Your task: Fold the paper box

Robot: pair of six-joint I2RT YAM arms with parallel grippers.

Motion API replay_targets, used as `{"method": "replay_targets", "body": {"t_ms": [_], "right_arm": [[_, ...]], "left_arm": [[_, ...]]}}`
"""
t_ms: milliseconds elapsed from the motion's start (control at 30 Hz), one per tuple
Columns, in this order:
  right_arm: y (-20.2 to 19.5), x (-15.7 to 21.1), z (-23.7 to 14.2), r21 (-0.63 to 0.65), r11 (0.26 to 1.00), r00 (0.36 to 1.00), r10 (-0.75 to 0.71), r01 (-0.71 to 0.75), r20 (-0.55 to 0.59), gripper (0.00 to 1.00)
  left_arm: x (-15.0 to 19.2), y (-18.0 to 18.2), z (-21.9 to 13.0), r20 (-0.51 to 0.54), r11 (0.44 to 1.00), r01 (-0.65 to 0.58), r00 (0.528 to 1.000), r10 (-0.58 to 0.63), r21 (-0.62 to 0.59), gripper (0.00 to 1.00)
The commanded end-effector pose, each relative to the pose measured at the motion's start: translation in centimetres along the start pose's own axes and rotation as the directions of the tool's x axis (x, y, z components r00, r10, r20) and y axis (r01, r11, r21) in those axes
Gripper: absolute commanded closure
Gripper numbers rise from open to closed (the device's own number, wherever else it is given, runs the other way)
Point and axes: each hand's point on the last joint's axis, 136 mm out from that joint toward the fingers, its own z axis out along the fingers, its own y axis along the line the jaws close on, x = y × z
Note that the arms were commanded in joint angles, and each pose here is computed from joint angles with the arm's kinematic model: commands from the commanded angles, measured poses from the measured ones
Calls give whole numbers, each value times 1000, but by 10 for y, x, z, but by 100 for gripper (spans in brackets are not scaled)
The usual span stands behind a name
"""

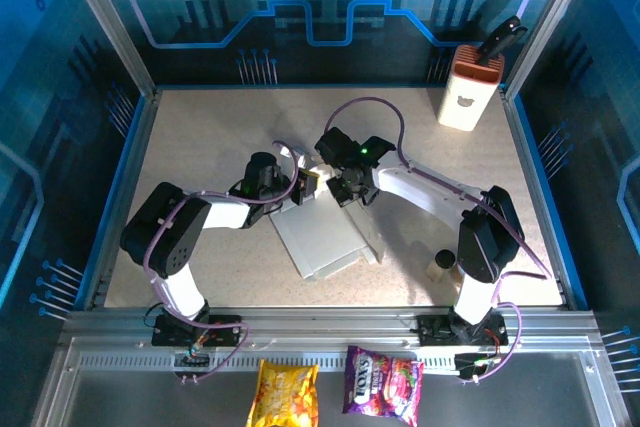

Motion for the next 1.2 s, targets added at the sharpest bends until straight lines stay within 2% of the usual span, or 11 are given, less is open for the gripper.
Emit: {"method": "replay_targets", "body": {"t_ms": [0, 133, 700, 967, 1167], "right_arm": [[7, 16, 6, -45, 999, 998, 2, -5, -64, 87], [6, 14, -2, -58, 998, 999, 7, -10, -48, 83], [-1, 12, -36, -84, 996, 1000, 14, -14, -2, 73], [-2, 19, -26, -79, 997, 1000, 7, -9, -30, 85], [1, 25, -11, -84, 996, 999, 14, -17, -36, 93]], "left_arm": [[13, -9, 3, -29, 998, -16, 999, 18, 52, 94], [22, -6, 1, -48, 999, -24, 999, 25, 32, 94], [9, -8, -4, -63, 996, -86, 994, 86, 16, 93], [3, -8, -6, -54, 995, -104, 993, 104, 8, 92], [-3, -8, -8, -51, 992, -125, 991, 125, -4, 85]]}}
